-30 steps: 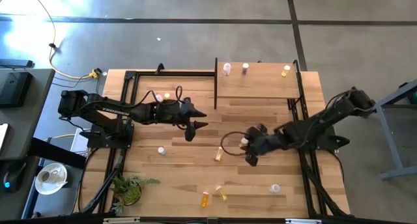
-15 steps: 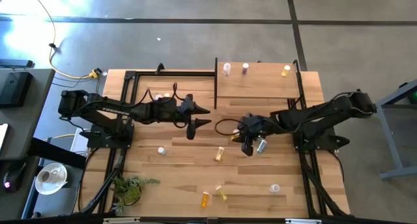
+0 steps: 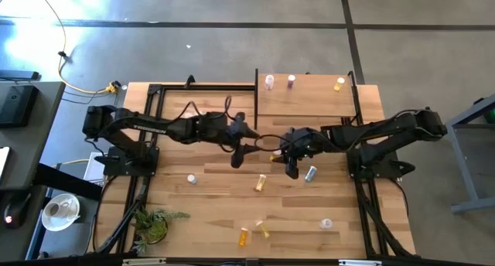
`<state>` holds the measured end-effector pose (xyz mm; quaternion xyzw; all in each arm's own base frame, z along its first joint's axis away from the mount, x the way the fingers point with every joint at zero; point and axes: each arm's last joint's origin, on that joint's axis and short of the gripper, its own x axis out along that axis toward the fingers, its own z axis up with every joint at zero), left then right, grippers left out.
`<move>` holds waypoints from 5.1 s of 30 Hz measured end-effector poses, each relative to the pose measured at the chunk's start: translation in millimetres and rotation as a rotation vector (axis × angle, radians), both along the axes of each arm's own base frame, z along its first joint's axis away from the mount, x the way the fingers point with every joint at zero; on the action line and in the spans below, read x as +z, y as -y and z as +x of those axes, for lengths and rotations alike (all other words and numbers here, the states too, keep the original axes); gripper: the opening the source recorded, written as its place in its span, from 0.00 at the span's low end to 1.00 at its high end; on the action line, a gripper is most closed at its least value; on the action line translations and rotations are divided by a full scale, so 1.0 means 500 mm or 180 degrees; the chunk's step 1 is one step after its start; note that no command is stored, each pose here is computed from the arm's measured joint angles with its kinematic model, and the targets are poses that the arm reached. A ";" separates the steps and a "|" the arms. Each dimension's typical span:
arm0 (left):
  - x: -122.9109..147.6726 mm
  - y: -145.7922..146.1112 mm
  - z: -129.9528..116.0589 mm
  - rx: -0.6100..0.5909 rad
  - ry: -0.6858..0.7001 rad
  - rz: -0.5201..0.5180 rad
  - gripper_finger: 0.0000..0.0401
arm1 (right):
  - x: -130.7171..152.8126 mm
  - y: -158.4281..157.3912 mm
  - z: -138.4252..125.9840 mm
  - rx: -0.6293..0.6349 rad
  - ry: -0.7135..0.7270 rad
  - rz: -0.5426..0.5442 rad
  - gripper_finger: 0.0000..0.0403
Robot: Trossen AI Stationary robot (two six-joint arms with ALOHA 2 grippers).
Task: Pick and place medicine bottles onto shelf by color
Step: Put the middle orange pill bottle on the shelf
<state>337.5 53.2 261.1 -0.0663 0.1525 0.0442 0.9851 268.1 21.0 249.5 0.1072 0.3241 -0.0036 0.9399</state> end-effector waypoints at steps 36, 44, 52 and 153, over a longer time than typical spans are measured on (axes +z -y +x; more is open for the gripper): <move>-0.064 -0.001 0.069 -0.0160 0.0385 -0.0170 0.47 | 0.017 0.000 0.012 -0.0028 0.0356 -0.0065 0.22; -0.064 -0.001 0.069 -0.0163 0.0384 -0.0169 0.38 | 0.018 0.002 0.012 -0.0104 0.0362 -0.0118 0.22; -0.063 -0.001 0.068 -0.0166 0.0386 -0.0168 0.25 | 0.017 0.002 0.012 -0.0107 0.0356 -0.0118 0.22; -0.061 -0.017 0.067 0.0409 0.0285 0.0815 0.21 | 0.067 0.056 -0.018 -0.0588 0.0678 -0.0595 0.43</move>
